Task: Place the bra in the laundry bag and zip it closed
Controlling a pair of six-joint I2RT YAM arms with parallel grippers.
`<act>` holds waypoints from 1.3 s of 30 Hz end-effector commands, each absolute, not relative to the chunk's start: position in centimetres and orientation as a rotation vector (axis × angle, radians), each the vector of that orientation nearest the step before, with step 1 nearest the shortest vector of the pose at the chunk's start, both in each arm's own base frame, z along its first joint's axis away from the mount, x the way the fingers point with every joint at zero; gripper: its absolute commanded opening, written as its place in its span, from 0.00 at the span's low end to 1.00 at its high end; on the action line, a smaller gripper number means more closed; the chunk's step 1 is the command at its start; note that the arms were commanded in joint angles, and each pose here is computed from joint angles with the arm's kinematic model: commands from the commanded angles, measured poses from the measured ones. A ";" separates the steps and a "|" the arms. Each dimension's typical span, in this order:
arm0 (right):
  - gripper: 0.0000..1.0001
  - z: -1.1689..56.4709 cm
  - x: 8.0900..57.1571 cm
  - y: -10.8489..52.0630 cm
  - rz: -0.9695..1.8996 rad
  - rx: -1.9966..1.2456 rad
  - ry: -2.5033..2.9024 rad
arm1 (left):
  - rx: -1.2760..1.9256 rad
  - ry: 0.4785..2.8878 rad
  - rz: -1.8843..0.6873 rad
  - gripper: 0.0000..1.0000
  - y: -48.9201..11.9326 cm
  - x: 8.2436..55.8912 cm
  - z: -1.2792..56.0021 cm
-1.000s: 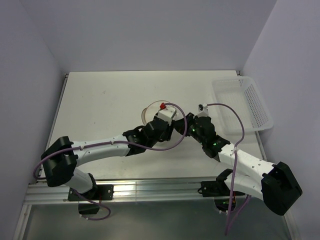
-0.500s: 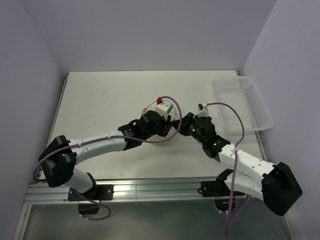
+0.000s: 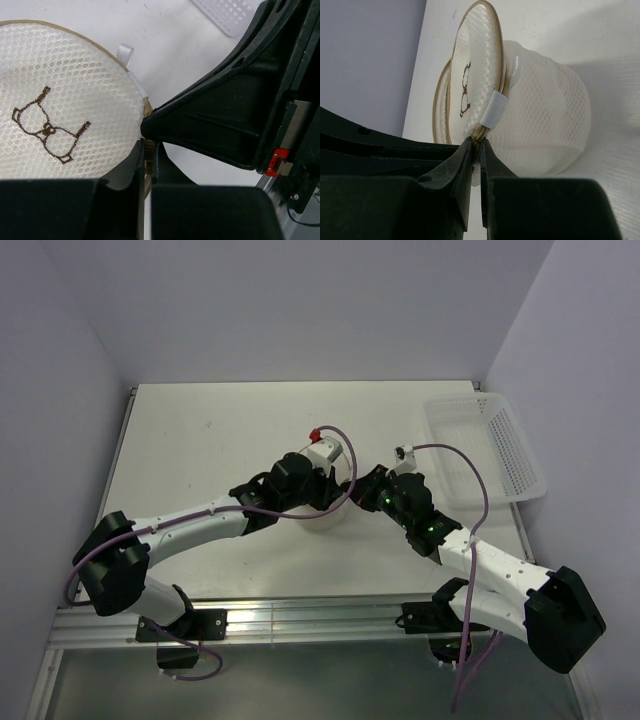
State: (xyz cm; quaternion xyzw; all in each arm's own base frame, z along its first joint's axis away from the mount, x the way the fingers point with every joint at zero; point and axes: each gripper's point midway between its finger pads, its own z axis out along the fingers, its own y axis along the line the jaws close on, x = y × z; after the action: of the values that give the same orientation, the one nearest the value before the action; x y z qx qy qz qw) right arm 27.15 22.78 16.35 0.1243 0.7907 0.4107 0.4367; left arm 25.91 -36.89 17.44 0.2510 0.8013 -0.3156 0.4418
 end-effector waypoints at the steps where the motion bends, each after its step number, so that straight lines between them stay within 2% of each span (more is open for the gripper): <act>1: 0.00 18.1 26.5 23.8 1.100 0.236 1.926 | 0.595 1.827 -0.920 0.03 -38.8 26.4 22.3; 2: 0.00 18.0 26.5 23.8 1.099 0.236 1.928 | 0.590 1.822 -0.921 0.00 -38.7 26.4 22.6; 8: 0.00 18.3 26.8 23.0 1.105 0.267 1.909 | 0.573 1.834 -0.919 0.00 -37.4 25.6 22.1; 14: 0.00 20.4 28.0 22.4 1.177 0.336 1.840 | 0.556 1.915 -0.895 0.00 -35.4 23.6 18.6; 18: 0.00 21.7 29.6 21.9 1.213 0.374 1.802 | 0.516 1.991 -0.750 0.00 -32.9 22.9 15.1; 29: 0.00 21.1 34.8 18.6 1.055 0.306 1.878 | 0.212 1.964 -0.542 0.00 -25.4 23.6 16.8; 32: 0.02 21.0 36.1 18.9 1.008 0.264 1.946 | 0.192 1.950 -0.572 0.00 -25.2 23.3 17.5; 33: 0.27 21.3 36.1 19.2 1.007 0.252 1.959 | 0.190 1.944 -0.602 0.00 -25.6 23.2 17.9; 34: 0.44 21.3 35.8 19.3 0.993 0.254 1.968 | 0.191 1.942 -0.632 0.00 -26.2 23.1 18.1; 36: 0.89 20.6 34.7 19.6 0.971 0.245 1.979 | 0.174 1.912 -0.730 0.00 -27.9 22.8 19.3; 37: 0.96 21.3 33.9 19.7 0.986 0.232 1.957 | 0.167 1.912 -0.744 0.00 -28.5 22.8 19.2; 39: 0.99 19.6 32.3 19.5 0.967 0.249 1.982 | 0.140 1.875 -0.806 0.00 -29.9 22.6 20.3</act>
State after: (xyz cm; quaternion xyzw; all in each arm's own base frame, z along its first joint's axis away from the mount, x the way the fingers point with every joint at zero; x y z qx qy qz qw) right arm 33.90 19.98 20.21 0.1065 0.7962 0.4111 0.4310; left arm 22.90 -28.02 18.73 0.0822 0.7996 -0.2942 0.5170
